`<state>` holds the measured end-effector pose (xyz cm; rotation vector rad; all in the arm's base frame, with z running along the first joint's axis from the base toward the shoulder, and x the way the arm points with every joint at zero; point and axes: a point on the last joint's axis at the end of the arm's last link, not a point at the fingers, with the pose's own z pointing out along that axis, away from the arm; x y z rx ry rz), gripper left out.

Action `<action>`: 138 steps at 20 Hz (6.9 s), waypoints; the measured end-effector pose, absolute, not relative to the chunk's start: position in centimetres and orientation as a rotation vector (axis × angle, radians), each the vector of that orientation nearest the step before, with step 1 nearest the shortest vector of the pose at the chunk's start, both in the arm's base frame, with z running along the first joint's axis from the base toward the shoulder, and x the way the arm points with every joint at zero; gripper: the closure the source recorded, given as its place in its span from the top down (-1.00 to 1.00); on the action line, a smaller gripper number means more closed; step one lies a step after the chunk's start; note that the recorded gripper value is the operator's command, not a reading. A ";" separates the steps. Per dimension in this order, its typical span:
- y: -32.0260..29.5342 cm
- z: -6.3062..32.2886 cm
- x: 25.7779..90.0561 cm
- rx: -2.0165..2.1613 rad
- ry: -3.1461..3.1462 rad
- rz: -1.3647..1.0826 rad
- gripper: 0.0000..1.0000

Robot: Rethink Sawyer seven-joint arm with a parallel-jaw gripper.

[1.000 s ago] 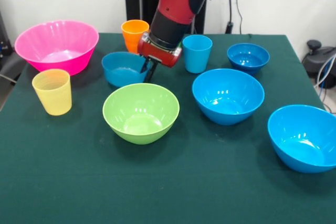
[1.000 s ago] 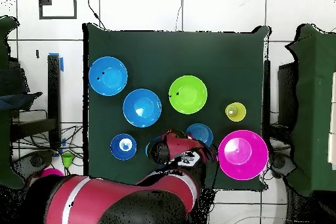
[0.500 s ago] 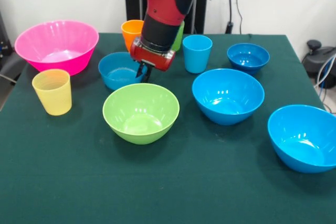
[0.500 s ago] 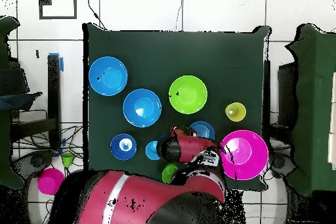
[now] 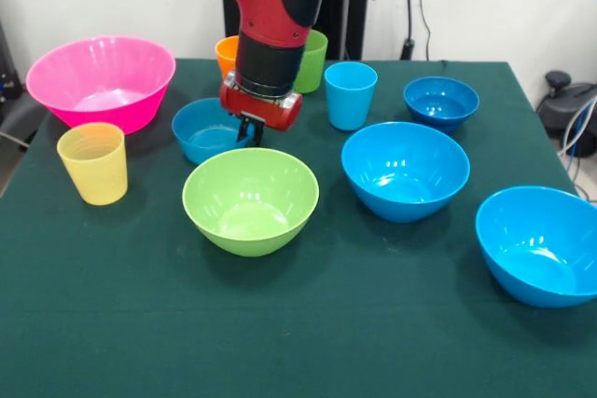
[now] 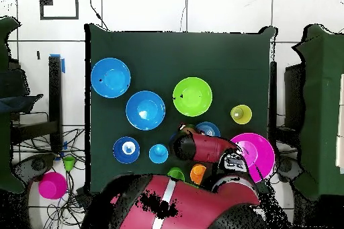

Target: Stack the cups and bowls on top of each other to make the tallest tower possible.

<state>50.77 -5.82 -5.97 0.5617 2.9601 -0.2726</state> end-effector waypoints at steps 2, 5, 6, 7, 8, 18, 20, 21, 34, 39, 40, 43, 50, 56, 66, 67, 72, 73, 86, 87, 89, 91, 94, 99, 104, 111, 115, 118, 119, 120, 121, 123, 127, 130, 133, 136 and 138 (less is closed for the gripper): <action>-5.7 -6.0 50.8 0.559 2.963 -0.271 -1.00; -5.4 -6.0 50.9 0.550 2.963 -0.269 -1.00; -5.3 -6.0 51.0 0.546 2.962 -0.269 -1.00; -5.2 -6.0 51.0 0.543 2.962 -0.268 -1.00; -5.0 -6.0 51.1 0.539 2.961 -0.268 -1.00; -0.7 -6.0 52.8 0.429 2.949 -0.255 -1.00; 0.2 -6.0 53.1 0.415 2.946 -0.252 -1.00; 0.5 -6.0 53.2 0.411 2.945 -0.251 -1.00; 3.3 -6.0 54.8 0.425 2.924 -0.233 -1.00; 3.7 -6.0 55.5 0.424 2.913 -0.237 -1.00; 3.8 -6.0 55.6 0.414 2.910 -0.244 -1.00; 3.9 -6.1 55.8 0.399 2.905 -0.255 -1.00; 4.0 -6.2 56.6 0.374 2.890 -0.270 -1.00; 4.2 -6.3 56.9 0.335 2.881 -0.302 -1.00; 3.9 -6.3 58.2 0.341 2.872 -0.300 -1.00; 3.7 -6.3 58.5 0.350 2.877 -0.296 -1.00; 2.9 -6.2 60.1 0.421 2.928 -0.266 -1.00; 2.7 -6.1 60.5 0.441 2.944 -0.256 -1.00; 1.1 -5.8 63.7 0.487 2.991 -0.204 -1.00; 1.1 -5.7 63.9 0.469 2.987 -0.207 -1.00; 1.1 -5.7 64.1 0.457 2.985 -0.209 -1.00; 1.0 -5.8 64.4 0.439 2.979 -0.212 -1.00; 1.0 -5.8 64.9 0.423 2.971 -0.214 -1.00; 0.7 -5.6 66.2 0.401 2.947 -0.207 -1.00; 0.4 -5.9 67.4 0.392 2.930 -0.188 -1.00; 0.4 -5.9 67.4 0.403 2.950 -0.185 -1.00; 0.7 -6.0 67.0 0.396 2.960 -0.190 -1.00; 1.1 -6.0 66.4 0.387 2.970 -0.194 -1.00; 1.2 -6.0 66.2 0.385 2.973 -0.196 -1.00; 1.4 -6.0 66.0 0.382 2.977 -0.197 -1.00; 1.5 -6.0 65.8 0.379 2.980 -0.199 -1.00; 1.8 -6.0 65.3 0.369 2.990 -0.207 -1.00; 3.0 -5.7 64.0 0.335 3.008 -0.227 -1.00; 4.0 -5.9 63.0 0.306 3.017 -0.237 -1.00; 4.3 -6.0 62.4 0.291 3.013 -0.246 -1.00; 4.3 -6.0 62.3 0.288 3.002 -0.247 -1.00; 4.3 -6.1 62.2 0.289 2.989 -0.245 -1.00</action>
